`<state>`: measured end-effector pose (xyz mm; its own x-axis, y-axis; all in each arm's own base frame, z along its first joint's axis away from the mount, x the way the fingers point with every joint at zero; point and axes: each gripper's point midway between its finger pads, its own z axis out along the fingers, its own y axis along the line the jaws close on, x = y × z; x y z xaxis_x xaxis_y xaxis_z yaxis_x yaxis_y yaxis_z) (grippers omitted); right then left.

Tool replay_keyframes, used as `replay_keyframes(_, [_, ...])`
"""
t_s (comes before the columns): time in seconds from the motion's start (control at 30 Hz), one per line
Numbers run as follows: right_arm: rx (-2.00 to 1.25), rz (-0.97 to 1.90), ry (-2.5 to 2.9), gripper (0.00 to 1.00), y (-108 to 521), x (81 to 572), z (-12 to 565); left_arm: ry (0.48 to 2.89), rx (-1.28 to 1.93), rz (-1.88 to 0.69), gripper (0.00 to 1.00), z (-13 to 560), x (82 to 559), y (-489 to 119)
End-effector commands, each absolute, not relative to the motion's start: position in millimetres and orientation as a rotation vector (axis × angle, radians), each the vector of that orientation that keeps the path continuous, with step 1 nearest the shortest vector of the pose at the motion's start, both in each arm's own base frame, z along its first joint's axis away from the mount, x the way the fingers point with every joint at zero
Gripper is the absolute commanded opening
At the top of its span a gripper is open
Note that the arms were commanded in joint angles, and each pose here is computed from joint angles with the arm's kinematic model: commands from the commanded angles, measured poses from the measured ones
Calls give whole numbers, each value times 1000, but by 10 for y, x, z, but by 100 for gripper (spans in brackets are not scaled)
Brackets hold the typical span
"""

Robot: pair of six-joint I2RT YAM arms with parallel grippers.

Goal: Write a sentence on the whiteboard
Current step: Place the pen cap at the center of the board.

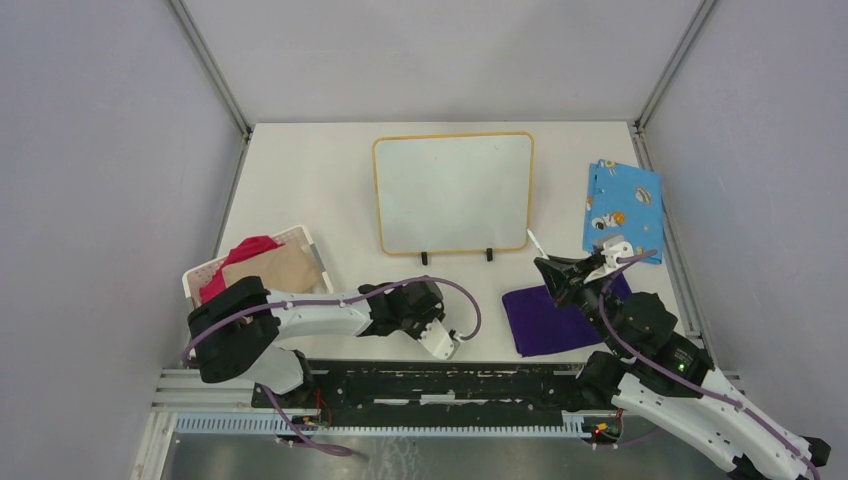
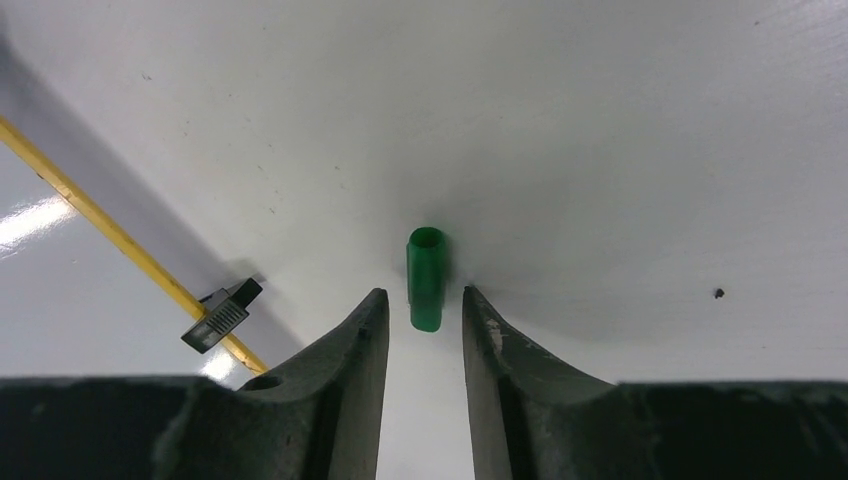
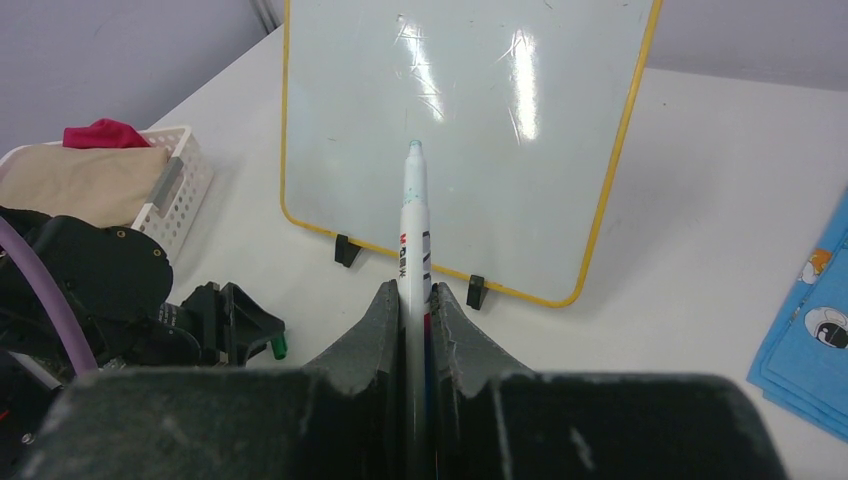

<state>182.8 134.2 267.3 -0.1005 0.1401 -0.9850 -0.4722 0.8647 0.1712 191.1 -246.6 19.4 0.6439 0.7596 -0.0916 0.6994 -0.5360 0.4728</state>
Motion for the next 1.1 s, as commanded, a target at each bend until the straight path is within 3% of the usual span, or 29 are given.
replay_keyframes(0.0, [-239,524,1578,0,1297,1830,2730,1203,2387,160,43,170,1897,-2444])
replay_keyframes(0.2, [-242,525,1576,0,1296,1825,2753,1251,2257,223,61,532,2129,-2505])
replay_keyframes(0.33, [-243,526,1571,0,1294,1824,2780,1303,2158,249,99,917,2227,-2524])
replay_keyframes(0.5, [-244,520,1565,0,1291,1832,2797,1338,1922,197,100,1594,2267,-2612])
replay_keyframes(0.73, [-228,496,1562,0,1221,1832,2840,1533,1292,-87,100,2543,2222,-2633])
replay_keyframes(0.97, [-249,475,1598,0,1282,1878,2791,1921,638,-380,100,2408,2219,-2697])
replay_keyframes(1.07, [-258,478,1614,0,1324,1891,2770,1973,486,-581,100,2286,2112,-2870])
